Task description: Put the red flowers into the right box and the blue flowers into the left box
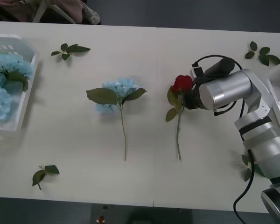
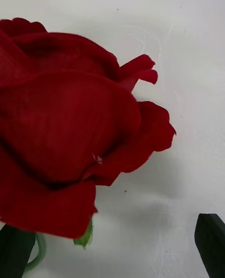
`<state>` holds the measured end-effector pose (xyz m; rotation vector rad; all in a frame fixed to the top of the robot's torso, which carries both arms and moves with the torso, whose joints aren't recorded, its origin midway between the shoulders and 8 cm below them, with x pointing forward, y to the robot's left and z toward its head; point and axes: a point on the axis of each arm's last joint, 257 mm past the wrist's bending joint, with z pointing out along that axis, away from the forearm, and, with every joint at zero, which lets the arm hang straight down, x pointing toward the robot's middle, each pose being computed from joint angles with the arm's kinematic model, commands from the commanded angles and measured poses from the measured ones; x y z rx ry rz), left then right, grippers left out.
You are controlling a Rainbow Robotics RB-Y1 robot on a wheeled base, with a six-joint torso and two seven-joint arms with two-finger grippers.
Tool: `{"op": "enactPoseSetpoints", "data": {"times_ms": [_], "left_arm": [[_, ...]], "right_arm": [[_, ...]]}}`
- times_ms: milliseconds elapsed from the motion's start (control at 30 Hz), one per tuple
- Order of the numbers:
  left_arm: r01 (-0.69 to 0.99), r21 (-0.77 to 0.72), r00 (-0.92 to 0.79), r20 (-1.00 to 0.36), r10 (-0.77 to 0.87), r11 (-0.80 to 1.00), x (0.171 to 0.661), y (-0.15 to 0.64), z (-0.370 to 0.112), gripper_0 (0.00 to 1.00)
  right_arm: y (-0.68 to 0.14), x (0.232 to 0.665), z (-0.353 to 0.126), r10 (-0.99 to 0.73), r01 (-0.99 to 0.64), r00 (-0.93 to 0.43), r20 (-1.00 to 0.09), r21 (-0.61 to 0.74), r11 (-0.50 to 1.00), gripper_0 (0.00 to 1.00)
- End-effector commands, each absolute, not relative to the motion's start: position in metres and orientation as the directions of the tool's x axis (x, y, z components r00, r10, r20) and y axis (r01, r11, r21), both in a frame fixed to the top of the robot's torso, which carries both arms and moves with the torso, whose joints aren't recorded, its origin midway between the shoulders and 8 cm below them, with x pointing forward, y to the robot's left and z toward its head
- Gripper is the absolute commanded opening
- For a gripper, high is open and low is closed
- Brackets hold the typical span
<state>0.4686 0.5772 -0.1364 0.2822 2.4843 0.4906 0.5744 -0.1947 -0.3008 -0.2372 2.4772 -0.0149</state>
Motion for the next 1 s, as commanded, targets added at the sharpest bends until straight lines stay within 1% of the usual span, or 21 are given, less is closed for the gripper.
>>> {"op": "enactPoseSetpoints", "data": {"times_ms": [33,167,200,267,300,333,367,400,433,467,500,533,800,900,1000], "left_arm": [[0.148,0.347,-0.75,-0.571,0.334,0.926,0.478,0.549,-0.109,0.77],[0.224,0.262,-0.73,-0.593,0.34,0.939,0.466,0.51,-0.091,0.85],[0.237,0.236,-0.726,-0.601,0.333,0.942,0.464,0.495,-0.088,0.92],[0.228,0.167,-0.734,-0.618,0.282,0.959,0.459,0.468,-0.087,0.99],[0.213,0.123,-0.74,-0.628,0.242,0.969,0.458,0.451,-0.086,1.0],[0.208,0.087,-0.741,-0.636,0.215,0.974,0.458,0.435,-0.088,1.0],[0.206,0.072,-0.739,-0.642,0.203,0.976,0.458,0.426,-0.088,1.0],[0.193,0.047,-0.739,-0.65,0.176,0.98,0.459,0.41,-0.089,1.0],[0.176,0.008,-0.744,-0.654,0.138,0.984,0.46,0.394,-0.093,1.0],[0.168,-0.022,-0.745,-0.657,0.112,0.986,0.46,0.381,-0.097,1.0],[0.16,-0.057,-0.749,-0.657,0.083,0.985,0.461,0.366,-0.102,1.0],[0.156,-0.075,-0.752,-0.656,0.07,0.985,0.461,0.359,-0.105,1.0],[0.152,-0.333,-0.737,-0.666,-0.118,0.931,0.479,0.261,-0.152,1.0],[0.141,-0.377,-0.734,-0.661,-0.159,0.916,0.484,0.232,-0.169,1.0],[0.121,-0.386,-0.733,-0.656,-0.179,0.915,0.488,0.213,-0.182,1.0]], "right_arm": [[-0.176,0.584,-0.286,-0.111,-0.131,-0.763,-0.636,-0.016,0.991,1.0],[-0.174,0.588,-0.293,-0.103,-0.125,-0.755,-0.648,-0.012,0.992,1.0],[-0.175,0.589,-0.294,-0.102,-0.124,-0.753,-0.65,-0.013,0.992,1.0],[-0.175,0.59,-0.294,-0.104,-0.123,-0.751,-0.652,-0.017,0.992,1.0],[-0.174,0.59,-0.293,-0.106,-0.124,-0.749,-0.654,-0.018,0.992,1.0],[-0.175,0.589,-0.295,-0.107,-0.124,-0.752,-0.651,-0.019,0.992,0.97],[-0.175,0.589,-0.295,-0.109,-0.125,-0.752,-0.651,-0.022,0.992,0.87],[-0.174,0.59,-0.294,-0.111,-0.127,-0.75,-0.652,-0.022,0.992,0.6],[-0.173,0.589,-0.295,-0.113,-0.13,-0.75,-0.651,-0.022,0.991,0.27],[-0.174,0.589,-0.296,-0.111,-0.128,-0.752,-0.65,-0.022,0.992,0.12],[-0.173,0.589,-0.295,-0.11,-0.127,-0.751,-0.651,-0.021,0.992,0.04],[-0.173,0.589,-0.295,-0.11,-0.127,-0.751,-0.651,-0.021,0.992,0.0],[-0.171,0.589,-0.293,-0.097,-0.122,-0.751,-0.653,-0.007,0.992,0.0],[-0.172,0.591,-0.283,-0.093,-0.119,-0.741,-0.665,-0.005,0.993,0.0],[-0.179,0.59,-0.267,-0.091,-0.114,-0.74,-0.666,-0.009,0.993,0.0]]}}
